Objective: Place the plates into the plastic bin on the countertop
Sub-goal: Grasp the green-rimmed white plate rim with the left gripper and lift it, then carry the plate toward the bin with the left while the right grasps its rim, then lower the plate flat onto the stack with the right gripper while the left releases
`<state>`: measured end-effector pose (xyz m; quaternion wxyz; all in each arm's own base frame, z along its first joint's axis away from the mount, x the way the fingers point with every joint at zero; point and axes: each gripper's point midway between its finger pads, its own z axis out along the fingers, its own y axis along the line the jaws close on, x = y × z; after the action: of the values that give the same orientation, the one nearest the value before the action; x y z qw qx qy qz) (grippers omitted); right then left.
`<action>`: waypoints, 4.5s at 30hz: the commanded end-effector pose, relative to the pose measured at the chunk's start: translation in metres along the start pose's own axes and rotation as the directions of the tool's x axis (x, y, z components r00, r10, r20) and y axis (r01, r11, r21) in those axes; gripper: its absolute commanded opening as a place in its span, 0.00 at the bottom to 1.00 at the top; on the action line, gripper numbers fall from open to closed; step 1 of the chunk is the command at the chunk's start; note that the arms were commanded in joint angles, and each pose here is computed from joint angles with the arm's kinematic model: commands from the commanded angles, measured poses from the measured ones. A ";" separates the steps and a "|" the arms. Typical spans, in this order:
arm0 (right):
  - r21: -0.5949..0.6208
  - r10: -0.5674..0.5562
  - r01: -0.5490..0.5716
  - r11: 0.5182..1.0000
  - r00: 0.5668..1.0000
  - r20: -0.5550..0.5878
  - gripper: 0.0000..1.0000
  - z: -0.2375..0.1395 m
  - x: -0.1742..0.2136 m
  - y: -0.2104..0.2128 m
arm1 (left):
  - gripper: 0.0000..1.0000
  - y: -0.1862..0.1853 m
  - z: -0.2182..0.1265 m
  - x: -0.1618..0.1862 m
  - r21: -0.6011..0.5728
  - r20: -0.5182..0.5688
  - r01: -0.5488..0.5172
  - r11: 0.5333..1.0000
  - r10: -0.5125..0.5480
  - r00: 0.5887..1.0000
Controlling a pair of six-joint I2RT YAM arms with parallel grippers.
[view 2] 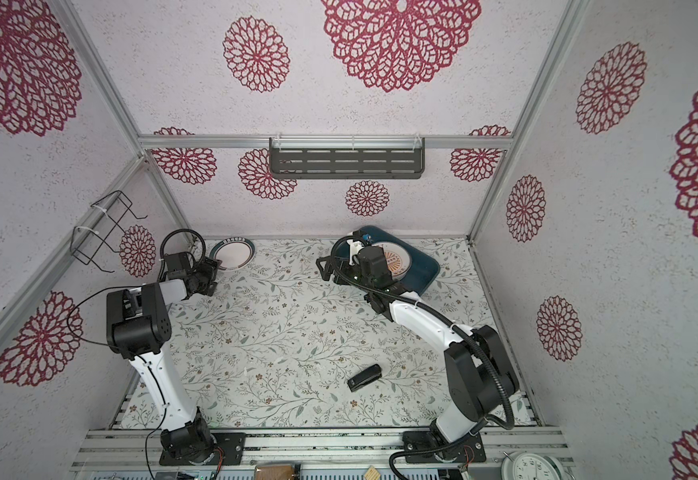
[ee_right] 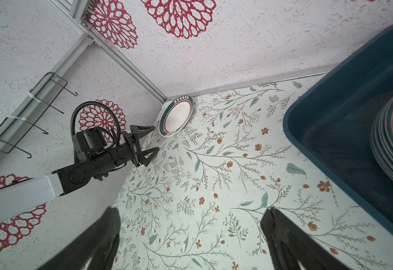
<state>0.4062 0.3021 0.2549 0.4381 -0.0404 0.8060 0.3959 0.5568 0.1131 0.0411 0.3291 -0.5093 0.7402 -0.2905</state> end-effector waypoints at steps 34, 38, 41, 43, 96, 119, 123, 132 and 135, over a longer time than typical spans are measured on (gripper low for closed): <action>0.202 -0.068 0.035 0.979 0.985 0.156 0.99 -0.026 -0.041 -0.023 | 0.05 0.031 0.040 0.018 -0.123 -0.027 0.041 0.992 -0.045 0.999; 0.203 -0.059 0.025 0.979 0.984 0.167 0.99 -0.037 -0.039 -0.023 | 0.00 0.013 0.028 0.019 -0.069 -0.019 0.017 0.997 -0.018 1.000; 0.210 -0.050 0.011 0.978 0.982 0.180 0.99 -0.045 -0.037 -0.025 | 0.00 -0.004 0.014 0.019 -0.025 -0.011 -0.012 1.000 0.012 1.000; 0.216 -0.047 0.005 0.976 0.981 0.188 0.99 -0.050 -0.036 -0.027 | 0.00 -0.015 0.005 0.020 -0.003 -0.003 -0.034 0.999 0.034 0.999; -0.216 0.249 -0.201 0.955 0.942 0.223 0.91 -0.106 -0.037 -0.061 | 0.00 -0.224 -0.187 0.357 0.585 -0.344 -0.379 0.717 0.642 0.685; -0.213 0.331 -0.302 0.929 0.937 0.113 0.17 -0.065 -0.030 -0.069 | 0.06 -0.227 -0.204 0.373 0.655 -0.321 -0.400 0.641 0.716 0.620; -0.197 0.350 -0.324 0.925 0.930 0.114 0.01 -0.062 -0.029 -0.074 | 0.21 -0.230 -0.205 0.373 0.668 -0.300 -0.414 0.618 0.733 0.611; -0.100 0.368 -0.357 0.929 0.922 0.124 0.00 -0.060 -0.026 -0.089 | 0.80 -0.223 -0.196 0.361 0.637 -0.232 -0.494 0.592 0.758 0.609; -0.058 0.371 -0.366 0.929 0.919 0.131 0.00 -0.062 -0.022 -0.096 | 0.89 -0.214 -0.193 0.346 0.584 -0.161 -0.569 0.579 0.770 0.617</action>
<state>0.4112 0.1924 0.2049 0.3712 0.1428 0.7740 0.4926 0.4343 -0.2774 0.2440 0.3207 -0.0228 0.8366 -0.4435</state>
